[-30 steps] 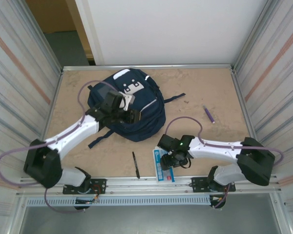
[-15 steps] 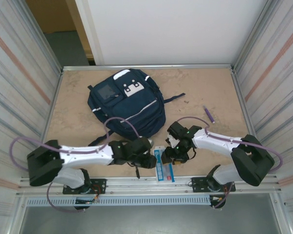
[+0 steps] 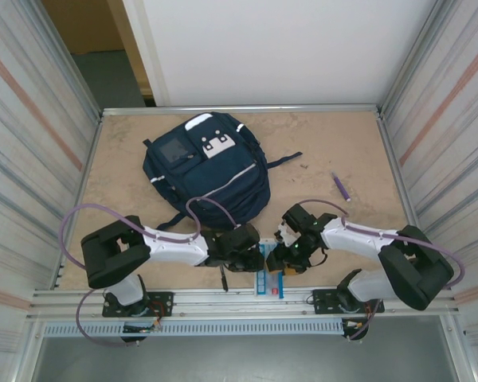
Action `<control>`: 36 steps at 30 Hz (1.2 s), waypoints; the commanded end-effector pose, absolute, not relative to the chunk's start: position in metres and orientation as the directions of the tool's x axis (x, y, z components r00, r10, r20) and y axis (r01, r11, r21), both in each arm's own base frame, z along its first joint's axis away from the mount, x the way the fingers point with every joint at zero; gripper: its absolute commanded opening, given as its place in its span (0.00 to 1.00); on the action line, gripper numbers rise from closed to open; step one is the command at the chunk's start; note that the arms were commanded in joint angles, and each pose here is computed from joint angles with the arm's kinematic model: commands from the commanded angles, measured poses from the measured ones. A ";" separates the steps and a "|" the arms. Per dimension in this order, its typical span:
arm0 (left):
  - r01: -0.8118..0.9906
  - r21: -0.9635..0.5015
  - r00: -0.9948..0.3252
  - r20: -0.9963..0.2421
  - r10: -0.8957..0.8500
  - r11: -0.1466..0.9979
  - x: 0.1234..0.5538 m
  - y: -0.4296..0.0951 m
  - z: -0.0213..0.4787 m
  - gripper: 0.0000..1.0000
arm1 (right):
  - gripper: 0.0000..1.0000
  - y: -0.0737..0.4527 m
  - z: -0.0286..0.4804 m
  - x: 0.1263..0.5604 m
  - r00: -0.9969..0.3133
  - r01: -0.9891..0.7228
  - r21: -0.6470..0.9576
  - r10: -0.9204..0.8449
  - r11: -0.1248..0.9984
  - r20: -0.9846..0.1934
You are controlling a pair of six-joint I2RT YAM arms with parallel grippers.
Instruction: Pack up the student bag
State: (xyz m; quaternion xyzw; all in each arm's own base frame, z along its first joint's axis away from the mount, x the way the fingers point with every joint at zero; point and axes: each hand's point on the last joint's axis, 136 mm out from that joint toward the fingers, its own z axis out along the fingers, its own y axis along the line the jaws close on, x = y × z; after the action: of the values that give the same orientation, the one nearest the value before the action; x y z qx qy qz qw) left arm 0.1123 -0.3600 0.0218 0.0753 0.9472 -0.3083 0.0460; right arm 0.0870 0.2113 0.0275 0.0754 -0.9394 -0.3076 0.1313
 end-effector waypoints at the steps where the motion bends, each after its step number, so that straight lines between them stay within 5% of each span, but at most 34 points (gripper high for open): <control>1: 0.114 -0.569 -0.992 -0.103 0.067 0.814 0.110 -0.349 0.015 0.17 | 0.53 0.224 0.048 0.090 -0.958 -0.035 0.712 -0.226 0.702 0.175; 5: 0.074 -0.572 -0.997 -0.070 0.042 0.817 0.105 -0.343 0.007 0.17 | 0.48 0.230 0.062 0.100 -0.971 0.012 0.798 -0.183 0.603 0.154; 9: 0.082 -0.624 -0.995 -0.091 0.032 0.777 0.107 -0.351 0.019 0.18 | 0.32 0.230 0.065 0.104 -0.977 0.027 0.819 -0.159 0.573 0.144; 17: 0.111 -0.575 -0.989 -0.140 0.035 0.811 0.114 -0.341 0.025 0.20 | 0.42 0.218 0.024 0.093 -0.970 0.000 0.706 -0.172 0.708 0.172; 29: 0.147 -0.629 -0.986 -0.155 0.063 0.763 0.110 -0.360 0.039 0.21 | 0.00 0.224 0.054 0.119 -0.993 -0.021 0.744 -0.101 0.668 0.063; 36: 0.437 -0.441 -0.839 -0.514 0.178 0.784 0.158 -0.320 0.159 0.42 | 0.00 0.186 0.107 0.156 -0.993 -0.050 0.685 0.035 0.727 -0.110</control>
State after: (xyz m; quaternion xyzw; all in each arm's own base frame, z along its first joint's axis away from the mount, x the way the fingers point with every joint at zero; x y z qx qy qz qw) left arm 0.1335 -0.3432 0.1018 0.0940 0.9301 -0.3290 0.1334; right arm 0.1481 0.2051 0.0909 0.0076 -0.9139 -0.4052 -0.0220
